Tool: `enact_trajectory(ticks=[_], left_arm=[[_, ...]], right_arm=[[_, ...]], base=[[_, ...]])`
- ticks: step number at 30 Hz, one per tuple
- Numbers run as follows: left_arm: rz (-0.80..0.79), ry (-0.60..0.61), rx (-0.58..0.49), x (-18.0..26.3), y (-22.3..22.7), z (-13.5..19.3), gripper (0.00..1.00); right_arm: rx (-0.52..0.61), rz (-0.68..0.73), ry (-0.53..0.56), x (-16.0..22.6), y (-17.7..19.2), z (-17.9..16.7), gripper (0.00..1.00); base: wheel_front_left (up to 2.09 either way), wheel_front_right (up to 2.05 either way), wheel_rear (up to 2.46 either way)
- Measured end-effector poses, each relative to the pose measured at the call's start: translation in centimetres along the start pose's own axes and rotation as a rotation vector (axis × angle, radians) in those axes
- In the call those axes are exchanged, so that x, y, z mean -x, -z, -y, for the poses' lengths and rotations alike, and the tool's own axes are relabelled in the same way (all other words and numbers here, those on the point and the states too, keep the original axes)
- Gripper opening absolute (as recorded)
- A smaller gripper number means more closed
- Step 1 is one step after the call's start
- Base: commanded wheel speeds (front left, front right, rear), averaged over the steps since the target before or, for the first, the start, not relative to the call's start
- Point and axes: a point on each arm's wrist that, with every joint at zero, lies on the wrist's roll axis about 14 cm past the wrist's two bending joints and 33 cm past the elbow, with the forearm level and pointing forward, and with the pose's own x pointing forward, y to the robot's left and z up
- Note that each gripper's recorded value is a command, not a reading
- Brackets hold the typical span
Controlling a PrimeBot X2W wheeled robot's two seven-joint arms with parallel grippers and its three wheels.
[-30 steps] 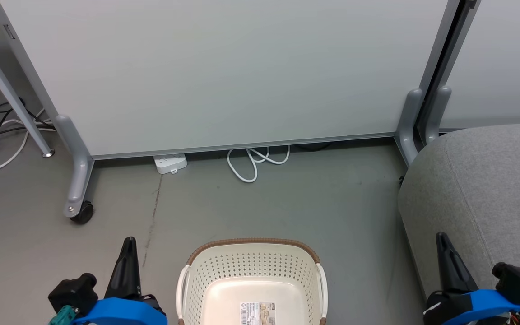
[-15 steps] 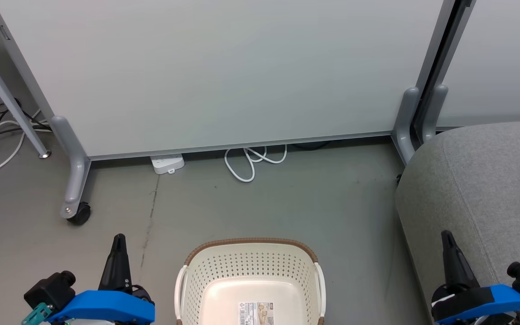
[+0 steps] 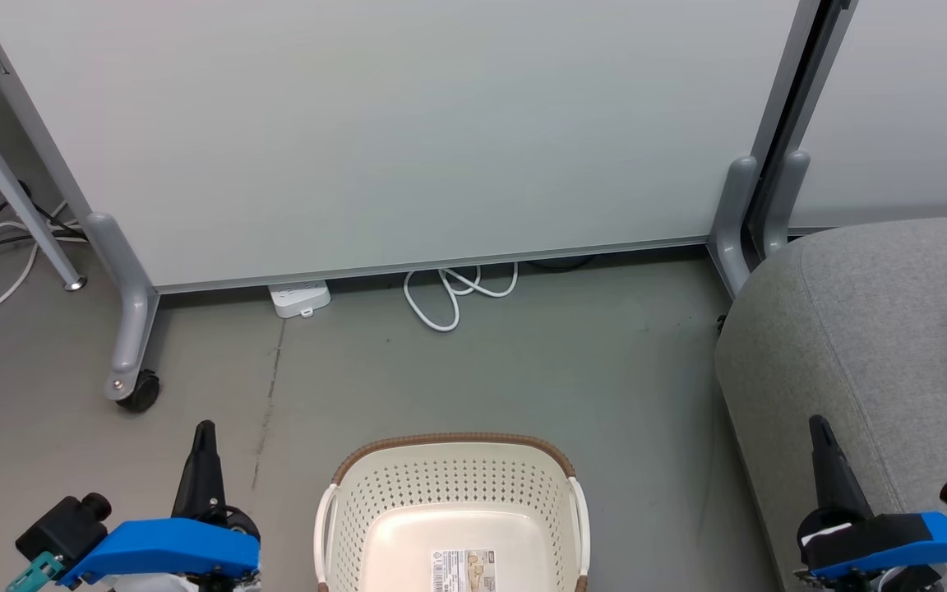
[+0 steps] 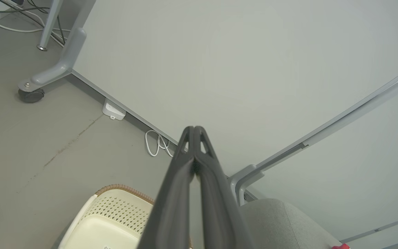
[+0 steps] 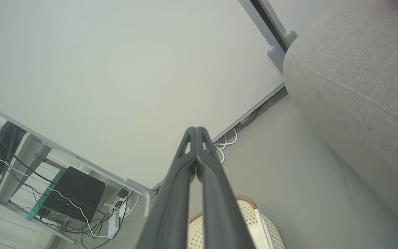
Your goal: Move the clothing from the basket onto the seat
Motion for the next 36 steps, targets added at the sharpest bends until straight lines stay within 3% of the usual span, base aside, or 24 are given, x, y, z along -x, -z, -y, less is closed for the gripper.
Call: enact_trajectory(ticks=[36], left_arm=[[-0.017, 0.015, 0.397, -1.2, -0.7, 0.5, 0.00]], right_arm=[[-0.411, 0.008, -0.005, -0.5, -1.3, -0.2, 0.00]], base=[[0.00, 0.00, 0.00]])
